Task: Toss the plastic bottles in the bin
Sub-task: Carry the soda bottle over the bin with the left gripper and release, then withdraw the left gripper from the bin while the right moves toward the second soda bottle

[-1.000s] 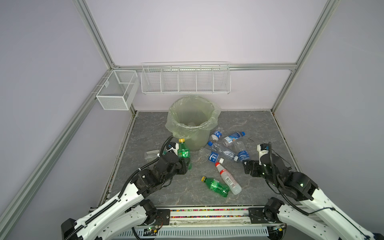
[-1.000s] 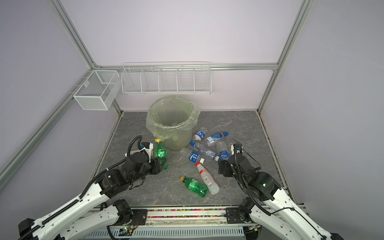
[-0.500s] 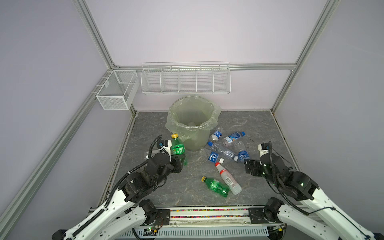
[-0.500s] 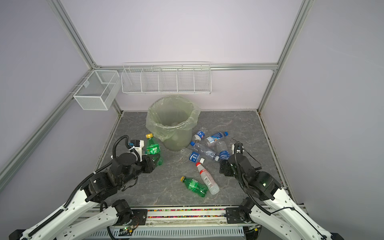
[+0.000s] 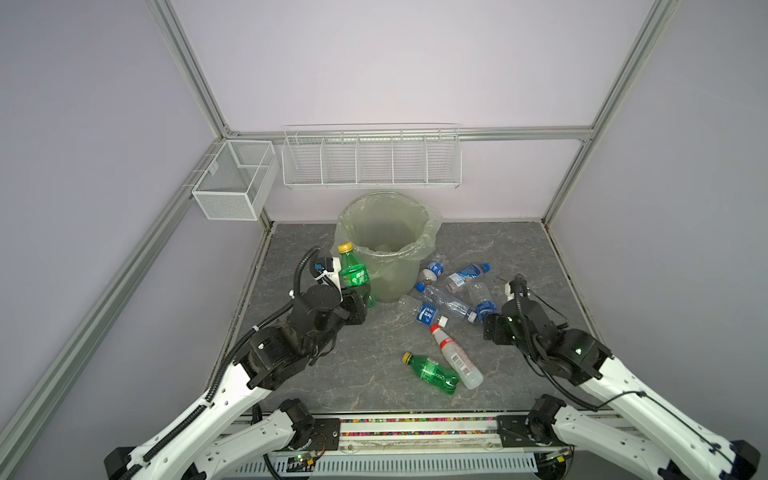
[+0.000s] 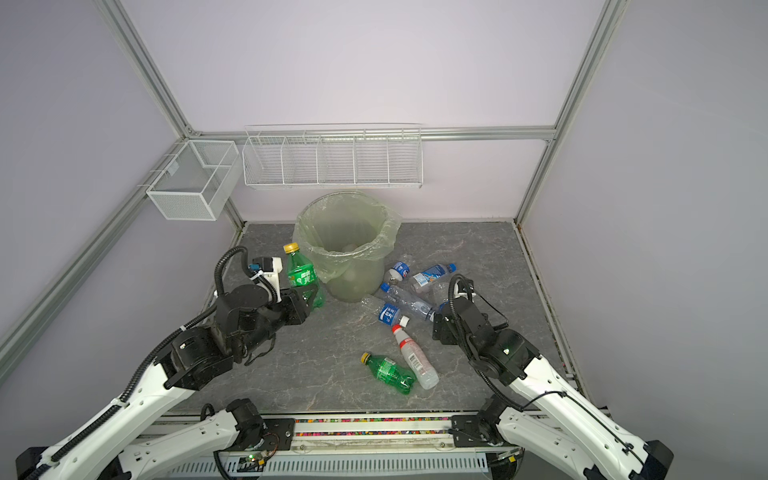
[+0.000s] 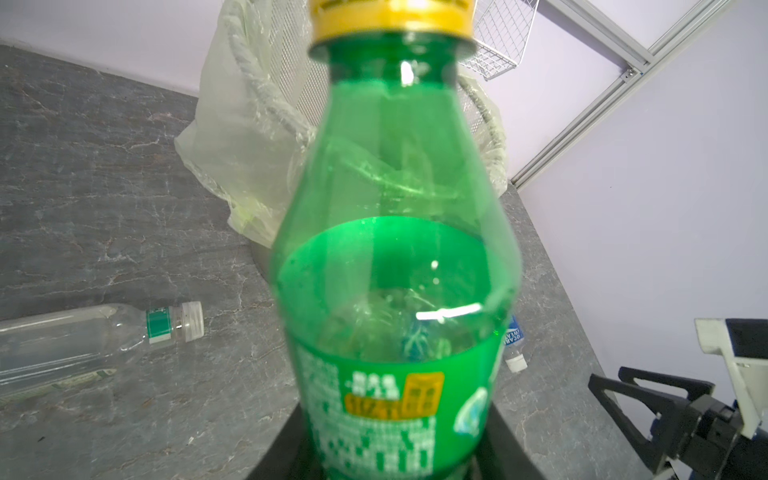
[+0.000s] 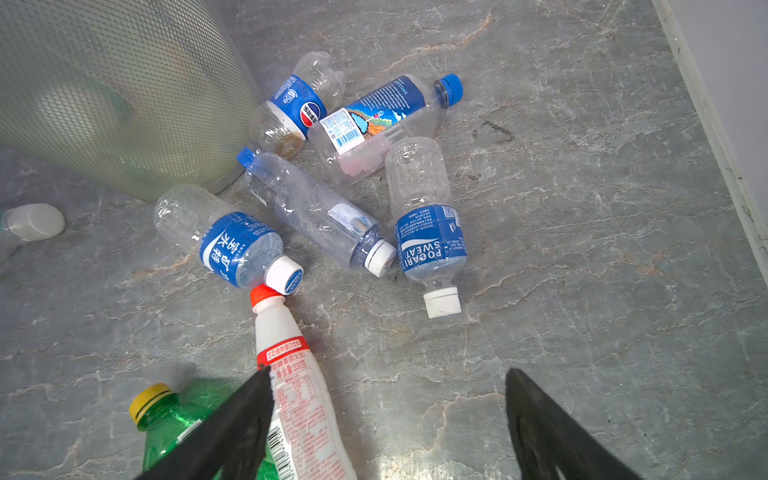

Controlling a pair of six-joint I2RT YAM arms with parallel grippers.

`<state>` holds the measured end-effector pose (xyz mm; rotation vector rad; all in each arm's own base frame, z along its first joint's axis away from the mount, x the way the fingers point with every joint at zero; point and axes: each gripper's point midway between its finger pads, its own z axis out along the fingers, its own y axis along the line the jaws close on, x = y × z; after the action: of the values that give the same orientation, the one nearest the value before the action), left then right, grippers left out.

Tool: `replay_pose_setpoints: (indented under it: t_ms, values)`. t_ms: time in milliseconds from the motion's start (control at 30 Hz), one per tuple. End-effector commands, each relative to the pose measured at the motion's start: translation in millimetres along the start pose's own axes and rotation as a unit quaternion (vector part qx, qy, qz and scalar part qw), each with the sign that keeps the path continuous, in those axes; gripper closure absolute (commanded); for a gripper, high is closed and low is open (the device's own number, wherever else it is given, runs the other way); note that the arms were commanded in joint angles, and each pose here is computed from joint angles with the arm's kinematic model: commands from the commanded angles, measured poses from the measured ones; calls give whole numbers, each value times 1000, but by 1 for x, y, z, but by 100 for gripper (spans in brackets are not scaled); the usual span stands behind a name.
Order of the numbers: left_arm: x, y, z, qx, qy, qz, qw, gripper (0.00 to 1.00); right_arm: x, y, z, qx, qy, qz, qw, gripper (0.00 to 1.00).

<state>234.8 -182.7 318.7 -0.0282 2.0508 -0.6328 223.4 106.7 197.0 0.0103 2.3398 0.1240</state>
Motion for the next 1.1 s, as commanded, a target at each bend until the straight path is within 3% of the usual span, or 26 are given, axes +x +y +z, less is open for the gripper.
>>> replay_pose_setpoints:
  t_ms: [0,167,233,267,333,533,667,833,1067]
  values:
    - [-27,-13,14,-2,-12,-7,1000,65,-9,4,2,3,-7,-10,1000,12]
    - [-85,-38,65,9,-4,-24,1000,63,-12,9,0,-14,-13,-8,1000,12]
    - [-109,-49,96,22,11,-33,999,56,-13,10,-3,-19,-17,-5,1000,12]
    - [-113,-49,111,16,30,-32,999,44,-13,9,-5,-21,-18,-4,1000,12]
    - [-121,-47,129,16,77,-42,996,0,-13,8,-9,-28,-19,1,999,12]
    - [-142,-59,108,54,31,-34,997,1,-4,13,-17,-57,-4,-19,998,12]
    - [-134,-59,90,67,33,-20,997,1,1,13,-18,-61,5,-31,998,12]
    - [-122,-70,56,140,9,10,990,1,3,16,-18,-75,6,-39,996,12]
    - [-92,-37,40,88,26,40,995,1,13,29,-1,-89,26,-46,995,12]
